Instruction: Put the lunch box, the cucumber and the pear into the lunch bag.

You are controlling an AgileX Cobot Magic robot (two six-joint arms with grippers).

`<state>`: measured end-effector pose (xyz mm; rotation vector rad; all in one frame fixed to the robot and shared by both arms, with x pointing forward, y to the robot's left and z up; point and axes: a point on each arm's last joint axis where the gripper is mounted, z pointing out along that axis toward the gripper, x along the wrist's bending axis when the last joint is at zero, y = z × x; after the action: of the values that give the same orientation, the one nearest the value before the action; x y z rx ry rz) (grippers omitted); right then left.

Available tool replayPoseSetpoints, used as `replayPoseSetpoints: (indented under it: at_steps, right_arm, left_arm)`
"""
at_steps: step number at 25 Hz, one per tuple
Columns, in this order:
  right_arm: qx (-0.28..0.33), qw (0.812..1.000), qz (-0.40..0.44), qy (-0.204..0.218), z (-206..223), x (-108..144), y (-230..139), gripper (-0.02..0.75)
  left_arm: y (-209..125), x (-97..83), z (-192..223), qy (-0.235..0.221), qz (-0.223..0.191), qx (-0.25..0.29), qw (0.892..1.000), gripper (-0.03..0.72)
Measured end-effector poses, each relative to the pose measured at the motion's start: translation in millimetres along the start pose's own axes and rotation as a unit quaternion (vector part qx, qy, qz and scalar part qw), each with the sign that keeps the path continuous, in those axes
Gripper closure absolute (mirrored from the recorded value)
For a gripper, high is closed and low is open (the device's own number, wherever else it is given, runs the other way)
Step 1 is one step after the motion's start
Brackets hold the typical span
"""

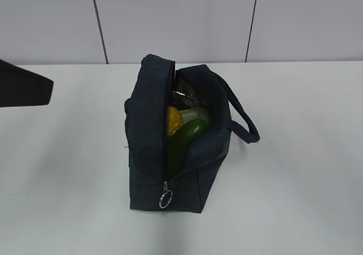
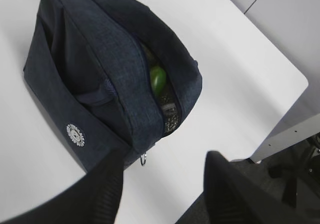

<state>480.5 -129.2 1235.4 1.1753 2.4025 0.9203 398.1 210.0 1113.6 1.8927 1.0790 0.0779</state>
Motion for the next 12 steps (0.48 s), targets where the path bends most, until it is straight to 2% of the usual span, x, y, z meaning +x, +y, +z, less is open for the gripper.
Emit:
replayPoseSetpoints:
  at_steps: [6, 10, 12]
  right_arm:
    - [0.02, 1.0, -0.006, 0.015, -24, 6, -47, 0.347]
    - [0.045, 0.998, -0.007, 0.032, -28, 11, -91, 0.347]
    - [0.038, 0.999, -0.008, 0.038, -29, 13, -107, 0.347]
  left_arm:
    - [-6, -10.2, -17, 0.008, 0.024, -0.026, 0.999, 0.369]
    - [-25, -7.5, -14, 0.017, 0.02, -0.017, 1.0, 0.369]
    - [-36, -5.7, -12, 0.019, 0.013, -0.012, 1.0, 0.369]
